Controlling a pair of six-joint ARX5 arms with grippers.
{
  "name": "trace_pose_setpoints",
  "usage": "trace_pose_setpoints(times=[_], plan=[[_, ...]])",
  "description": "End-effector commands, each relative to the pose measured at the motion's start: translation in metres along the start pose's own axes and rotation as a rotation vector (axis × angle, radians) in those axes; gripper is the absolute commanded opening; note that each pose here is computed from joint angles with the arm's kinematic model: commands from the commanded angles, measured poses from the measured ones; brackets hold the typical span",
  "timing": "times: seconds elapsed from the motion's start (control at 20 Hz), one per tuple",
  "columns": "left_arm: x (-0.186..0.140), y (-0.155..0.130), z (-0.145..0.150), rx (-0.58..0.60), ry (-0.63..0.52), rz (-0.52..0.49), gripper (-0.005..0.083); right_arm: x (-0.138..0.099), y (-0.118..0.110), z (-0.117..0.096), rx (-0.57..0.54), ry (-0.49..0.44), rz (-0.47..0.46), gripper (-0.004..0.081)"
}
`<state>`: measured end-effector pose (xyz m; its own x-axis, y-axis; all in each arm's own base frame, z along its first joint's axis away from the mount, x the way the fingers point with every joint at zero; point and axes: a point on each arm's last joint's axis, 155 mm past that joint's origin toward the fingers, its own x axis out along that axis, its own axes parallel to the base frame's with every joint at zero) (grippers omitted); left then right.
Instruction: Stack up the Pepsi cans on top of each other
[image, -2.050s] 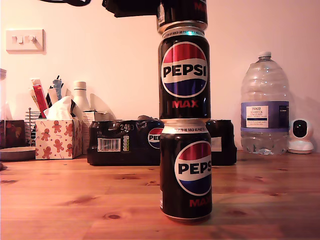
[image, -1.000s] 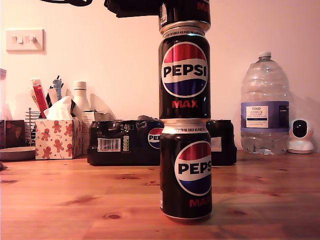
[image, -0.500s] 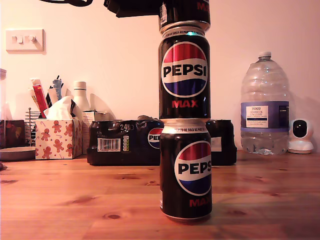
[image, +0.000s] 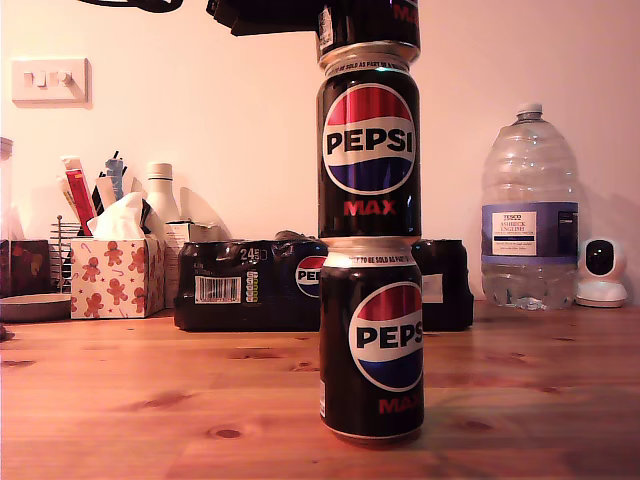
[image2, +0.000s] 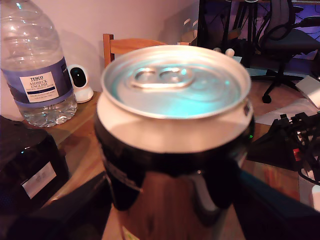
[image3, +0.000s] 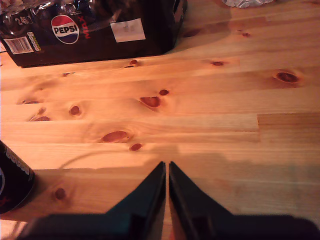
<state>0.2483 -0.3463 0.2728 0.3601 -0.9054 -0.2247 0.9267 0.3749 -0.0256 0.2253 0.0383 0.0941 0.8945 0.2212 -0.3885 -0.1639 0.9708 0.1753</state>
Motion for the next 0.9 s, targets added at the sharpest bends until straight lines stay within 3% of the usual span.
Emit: trace_pose_setpoints(times=[0.0,0.05,0.2,0.3,0.85], plan=[[0.000,-0.002,-0.003,0.004,0.009,-0.004,0.0360,0.003,-0.002,-0.007,0.009,0.013,-0.004,-0.0012],[0.000,-0.002,-0.004,0.004,0.010,-0.004,0.0372,0.003,-0.002,-0.007,0.009,0.013,-0.004,-0.0012],[0.000,-0.002,-0.003,0.003,0.009,-0.004,0.0677,0.003,-0.002,-0.007,0.009,0.013,-0.004,-0.0012],[0.000,-0.003,-0.005,-0.001,0.015,-0.008,0.0797,0.003,-0.002,-0.007,0.009,0.013,-0.004,-0.0012],[-0.006,-0.007,0.015,0.029,-0.047,-0.008,0.0794,0.003,-0.002,-0.007,0.009,0.013,-0.004,-0.0012]])
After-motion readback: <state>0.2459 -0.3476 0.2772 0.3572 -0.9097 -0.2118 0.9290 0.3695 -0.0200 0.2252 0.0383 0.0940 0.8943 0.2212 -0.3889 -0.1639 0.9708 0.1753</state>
